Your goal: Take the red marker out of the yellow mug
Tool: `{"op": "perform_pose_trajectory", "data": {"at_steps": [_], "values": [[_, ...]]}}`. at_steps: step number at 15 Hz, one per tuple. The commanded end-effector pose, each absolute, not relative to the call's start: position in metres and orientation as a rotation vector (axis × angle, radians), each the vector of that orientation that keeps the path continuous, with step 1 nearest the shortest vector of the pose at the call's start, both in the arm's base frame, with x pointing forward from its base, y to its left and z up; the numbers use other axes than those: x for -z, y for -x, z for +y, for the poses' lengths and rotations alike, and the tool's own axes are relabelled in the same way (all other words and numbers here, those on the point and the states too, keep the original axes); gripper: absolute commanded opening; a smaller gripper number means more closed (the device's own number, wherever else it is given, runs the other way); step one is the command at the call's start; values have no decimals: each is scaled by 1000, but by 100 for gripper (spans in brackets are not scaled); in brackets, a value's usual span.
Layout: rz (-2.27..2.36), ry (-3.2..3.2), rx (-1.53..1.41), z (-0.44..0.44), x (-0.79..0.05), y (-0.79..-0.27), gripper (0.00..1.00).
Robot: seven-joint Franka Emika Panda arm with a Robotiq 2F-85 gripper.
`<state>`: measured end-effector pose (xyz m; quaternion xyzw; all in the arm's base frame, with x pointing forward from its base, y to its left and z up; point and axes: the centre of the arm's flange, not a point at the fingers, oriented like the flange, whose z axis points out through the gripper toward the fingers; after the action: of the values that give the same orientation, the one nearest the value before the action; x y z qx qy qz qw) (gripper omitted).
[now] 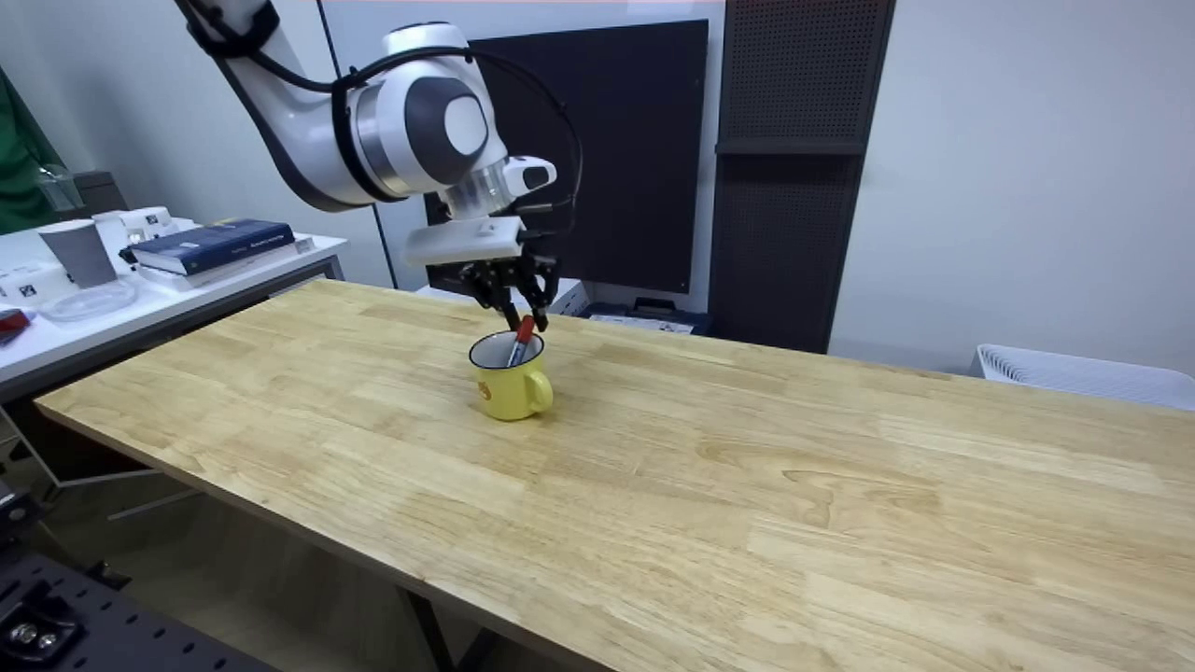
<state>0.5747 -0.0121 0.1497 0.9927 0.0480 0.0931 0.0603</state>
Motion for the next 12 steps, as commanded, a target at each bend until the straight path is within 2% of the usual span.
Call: {"op": "perform_pose_trajectory", "data": {"at_steps": [1, 3, 4, 12], "values": [[64, -3019, -295, -14, -168, -561, 11], [48, -3019, -304, -15, -175, -555, 2], [42, -3018, -304, -16, -178, -552, 6], [15, -3021, -337, -22, -208, -541, 6]]}}
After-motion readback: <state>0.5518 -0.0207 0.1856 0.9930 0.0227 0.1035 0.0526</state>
